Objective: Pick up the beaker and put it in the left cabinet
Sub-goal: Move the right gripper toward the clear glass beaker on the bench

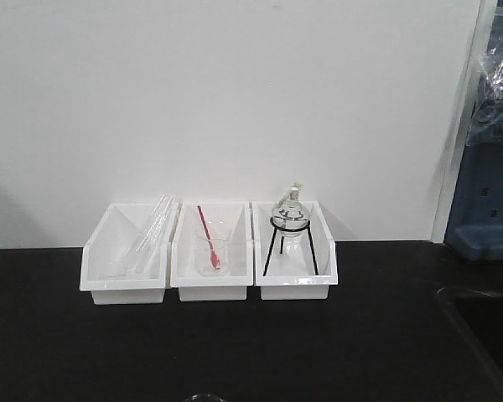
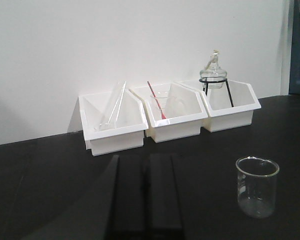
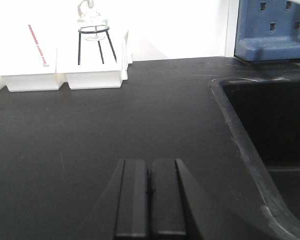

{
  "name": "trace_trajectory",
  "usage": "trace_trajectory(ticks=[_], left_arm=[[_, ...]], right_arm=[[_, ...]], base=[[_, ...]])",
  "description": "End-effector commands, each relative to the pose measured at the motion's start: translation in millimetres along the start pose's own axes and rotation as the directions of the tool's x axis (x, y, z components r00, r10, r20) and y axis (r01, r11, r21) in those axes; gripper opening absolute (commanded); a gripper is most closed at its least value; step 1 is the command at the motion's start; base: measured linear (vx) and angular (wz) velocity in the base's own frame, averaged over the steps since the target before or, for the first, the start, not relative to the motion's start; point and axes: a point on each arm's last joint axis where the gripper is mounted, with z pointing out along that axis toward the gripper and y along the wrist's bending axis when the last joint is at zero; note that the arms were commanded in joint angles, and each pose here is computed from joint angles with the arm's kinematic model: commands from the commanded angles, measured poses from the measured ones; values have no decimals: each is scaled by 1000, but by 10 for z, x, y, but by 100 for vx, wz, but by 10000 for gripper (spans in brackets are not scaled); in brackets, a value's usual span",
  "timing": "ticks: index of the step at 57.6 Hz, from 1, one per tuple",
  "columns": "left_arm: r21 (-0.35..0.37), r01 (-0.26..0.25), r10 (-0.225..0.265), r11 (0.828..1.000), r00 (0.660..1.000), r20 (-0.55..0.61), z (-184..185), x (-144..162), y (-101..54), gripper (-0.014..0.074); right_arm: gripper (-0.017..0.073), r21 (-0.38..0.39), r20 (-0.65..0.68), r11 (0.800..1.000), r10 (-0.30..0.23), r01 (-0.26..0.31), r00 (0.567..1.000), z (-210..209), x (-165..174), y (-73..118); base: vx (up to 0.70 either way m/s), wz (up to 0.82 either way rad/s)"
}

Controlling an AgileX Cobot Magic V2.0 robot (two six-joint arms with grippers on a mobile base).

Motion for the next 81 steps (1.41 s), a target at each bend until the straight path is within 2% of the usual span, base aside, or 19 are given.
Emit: trace_trajectory(ticks=[1, 21, 36, 43, 51, 61, 69, 81], left_arm=[[-4, 12, -12, 1000, 996, 86, -13, -32, 3, 1], [-4, 12, -12, 1000, 996, 86, -13, -32, 3, 1], [-4, 12, -12, 1000, 996, 86, -13, -32, 3, 1], [-4, 12, -12, 1000, 996, 86, -13, -32, 3, 1], [-4, 12, -12, 1000, 996, 86, -13, -32, 3, 1], [-4, 12, -12, 1000, 996, 86, -13, -32, 3, 1], [-4, 12, -12, 1000, 996, 86, -13, -32, 3, 1], [-4, 12, -12, 1000, 996, 86, -13, -32, 3, 1]], right_arm=[[-8, 3, 116, 1000, -22, 22, 993, -11, -86, 2], [-8, -6, 228, 1000, -21, 22, 974, -29, -188, 12], [-8, -18, 404, 1000, -16, 26, 915, -90, -369, 26], [-8, -17, 432, 1000, -14, 24, 902, -144, -568, 26], [-8, -15, 419, 999, -20, 29, 908, -105, -981, 31], [-8, -9, 326, 998, -59, 66, 944, 371, -1657, 46], [-8, -17, 316, 998, -56, 65, 947, 818, -1971, 60], [-6, -43, 249, 999, 39, -30, 968, 1289, -2059, 64]], base=[[0, 0], [0, 0], [0, 0], [0, 0], [0, 1], [0, 0], [0, 0], [0, 0]])
